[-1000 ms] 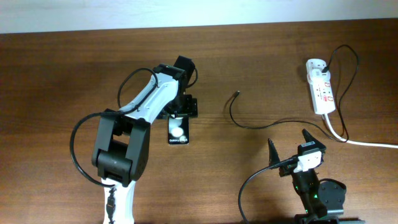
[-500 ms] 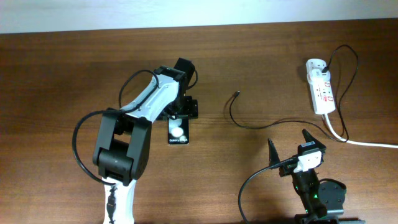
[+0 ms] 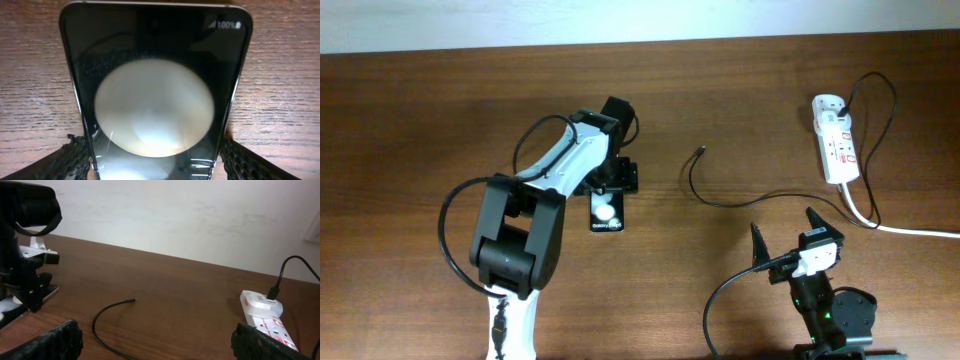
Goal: Plug charger to phone and switch on socket
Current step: 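Close the left gripper on the phone's bottom edge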
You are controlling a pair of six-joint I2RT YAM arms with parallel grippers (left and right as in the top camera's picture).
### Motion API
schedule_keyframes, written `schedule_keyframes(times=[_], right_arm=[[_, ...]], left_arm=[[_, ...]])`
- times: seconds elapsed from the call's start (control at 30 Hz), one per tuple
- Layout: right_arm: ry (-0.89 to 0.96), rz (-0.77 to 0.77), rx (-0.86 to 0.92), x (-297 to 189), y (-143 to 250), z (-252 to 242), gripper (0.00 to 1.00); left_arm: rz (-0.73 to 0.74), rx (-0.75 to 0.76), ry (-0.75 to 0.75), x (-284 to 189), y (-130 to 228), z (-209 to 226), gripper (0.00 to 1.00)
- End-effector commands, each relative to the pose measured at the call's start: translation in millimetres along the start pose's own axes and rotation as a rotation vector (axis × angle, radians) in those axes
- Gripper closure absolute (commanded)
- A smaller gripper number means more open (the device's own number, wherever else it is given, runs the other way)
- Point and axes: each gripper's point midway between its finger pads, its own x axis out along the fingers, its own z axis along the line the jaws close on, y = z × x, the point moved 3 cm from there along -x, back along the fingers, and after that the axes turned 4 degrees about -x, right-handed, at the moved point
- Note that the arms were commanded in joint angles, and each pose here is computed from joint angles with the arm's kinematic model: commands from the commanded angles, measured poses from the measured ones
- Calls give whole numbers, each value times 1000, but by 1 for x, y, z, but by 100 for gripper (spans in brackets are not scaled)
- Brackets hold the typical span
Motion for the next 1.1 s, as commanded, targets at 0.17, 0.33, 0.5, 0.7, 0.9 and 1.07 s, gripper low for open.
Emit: schedule_keyframes(times=[0.17, 0.33, 0.5, 0.7, 0.9, 1.07], right_arm=[[-13, 2, 8, 0, 2, 3, 1], [-12, 2, 8, 0, 2, 3, 1], [-12, 2, 8, 0, 2, 3, 1], [-13, 2, 8, 0, 2, 3, 1], [-13, 2, 8, 0, 2, 3, 1], [-12, 2, 8, 0, 2, 3, 1]], left_arm=[[59, 15, -48, 19, 21, 3, 14], [55, 14, -45, 19, 20, 3, 15], [55, 14, -45, 19, 20, 2, 21], [49, 14, -43, 19, 19, 2, 25], [19, 14, -26, 14, 11, -2, 27], [5, 14, -17, 4, 4, -6, 26]])
